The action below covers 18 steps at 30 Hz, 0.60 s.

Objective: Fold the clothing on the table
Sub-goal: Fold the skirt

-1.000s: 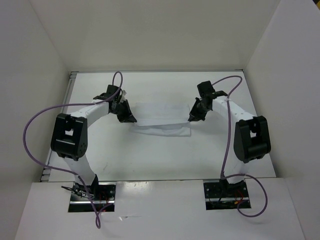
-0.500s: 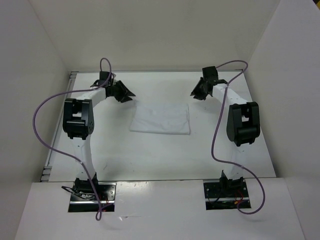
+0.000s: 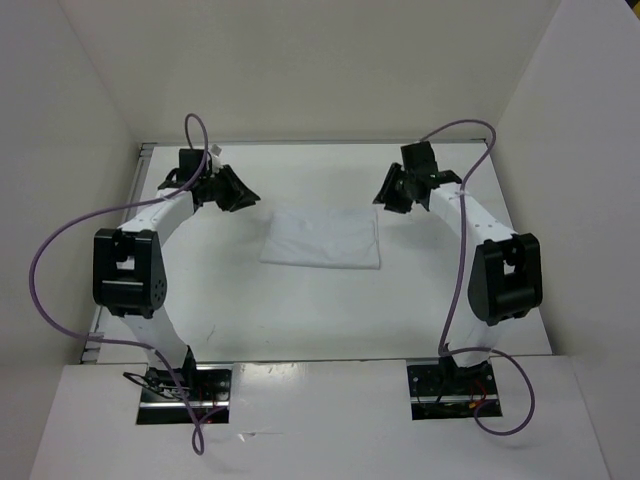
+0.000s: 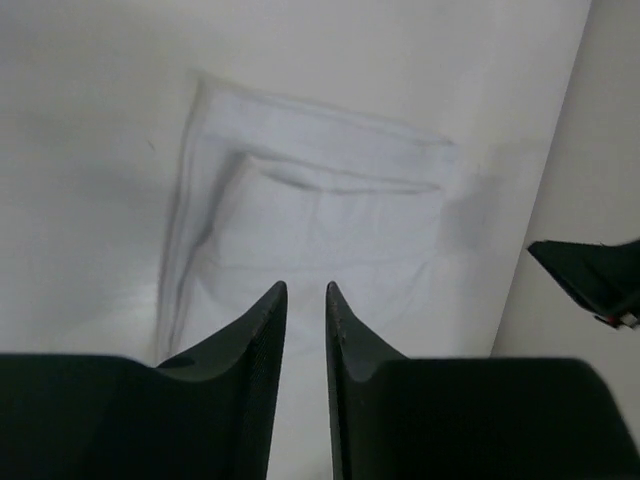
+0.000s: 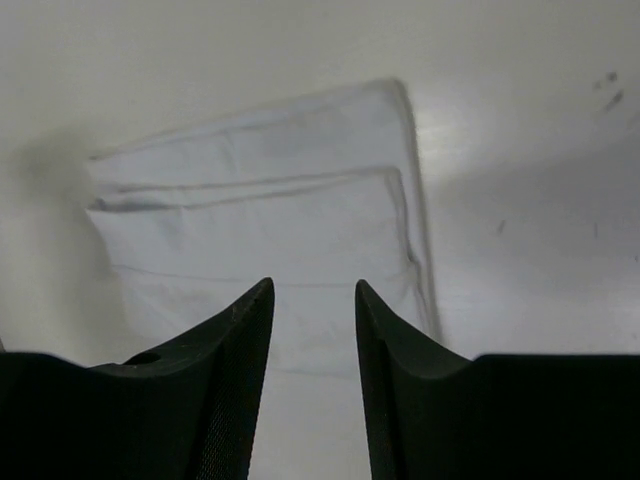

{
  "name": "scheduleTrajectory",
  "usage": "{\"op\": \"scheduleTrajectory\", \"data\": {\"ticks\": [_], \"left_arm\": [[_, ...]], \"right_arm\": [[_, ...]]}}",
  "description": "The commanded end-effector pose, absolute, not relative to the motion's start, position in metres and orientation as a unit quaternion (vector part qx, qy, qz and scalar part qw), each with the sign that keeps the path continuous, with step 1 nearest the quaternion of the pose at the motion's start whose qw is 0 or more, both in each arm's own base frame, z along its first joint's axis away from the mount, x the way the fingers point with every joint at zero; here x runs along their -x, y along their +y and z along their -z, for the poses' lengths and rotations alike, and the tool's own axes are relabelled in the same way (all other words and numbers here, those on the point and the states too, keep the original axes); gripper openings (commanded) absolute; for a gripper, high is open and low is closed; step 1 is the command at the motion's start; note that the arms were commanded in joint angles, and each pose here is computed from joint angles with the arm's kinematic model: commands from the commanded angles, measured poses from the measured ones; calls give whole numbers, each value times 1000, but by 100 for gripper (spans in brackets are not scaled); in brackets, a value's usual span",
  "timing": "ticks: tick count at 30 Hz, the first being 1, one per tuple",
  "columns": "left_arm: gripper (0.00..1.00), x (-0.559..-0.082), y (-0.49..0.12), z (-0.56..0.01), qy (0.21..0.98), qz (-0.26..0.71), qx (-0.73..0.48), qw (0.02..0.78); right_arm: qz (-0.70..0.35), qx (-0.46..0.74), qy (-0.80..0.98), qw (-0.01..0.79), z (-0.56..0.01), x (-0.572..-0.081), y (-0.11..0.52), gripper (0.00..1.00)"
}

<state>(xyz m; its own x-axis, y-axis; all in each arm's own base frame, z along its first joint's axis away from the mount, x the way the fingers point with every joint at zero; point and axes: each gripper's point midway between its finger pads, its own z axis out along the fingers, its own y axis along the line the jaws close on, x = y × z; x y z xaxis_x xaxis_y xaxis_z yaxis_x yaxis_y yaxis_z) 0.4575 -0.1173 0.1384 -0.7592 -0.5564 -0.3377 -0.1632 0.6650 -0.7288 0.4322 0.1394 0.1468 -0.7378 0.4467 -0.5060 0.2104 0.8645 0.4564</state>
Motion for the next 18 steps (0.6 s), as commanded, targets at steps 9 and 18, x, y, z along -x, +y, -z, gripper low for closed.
{"op": "scheduleTrajectory", "data": {"ticks": [9,18], "left_arm": [[37,-398,-139,-114,902,338,110,246],[40,-470,-137,-137,880,327,69,339]], "right_arm": [[-174,-156,950,208,-74,-357,135,44],[-156,-110,948,255,-82,-422,139,44]]}}
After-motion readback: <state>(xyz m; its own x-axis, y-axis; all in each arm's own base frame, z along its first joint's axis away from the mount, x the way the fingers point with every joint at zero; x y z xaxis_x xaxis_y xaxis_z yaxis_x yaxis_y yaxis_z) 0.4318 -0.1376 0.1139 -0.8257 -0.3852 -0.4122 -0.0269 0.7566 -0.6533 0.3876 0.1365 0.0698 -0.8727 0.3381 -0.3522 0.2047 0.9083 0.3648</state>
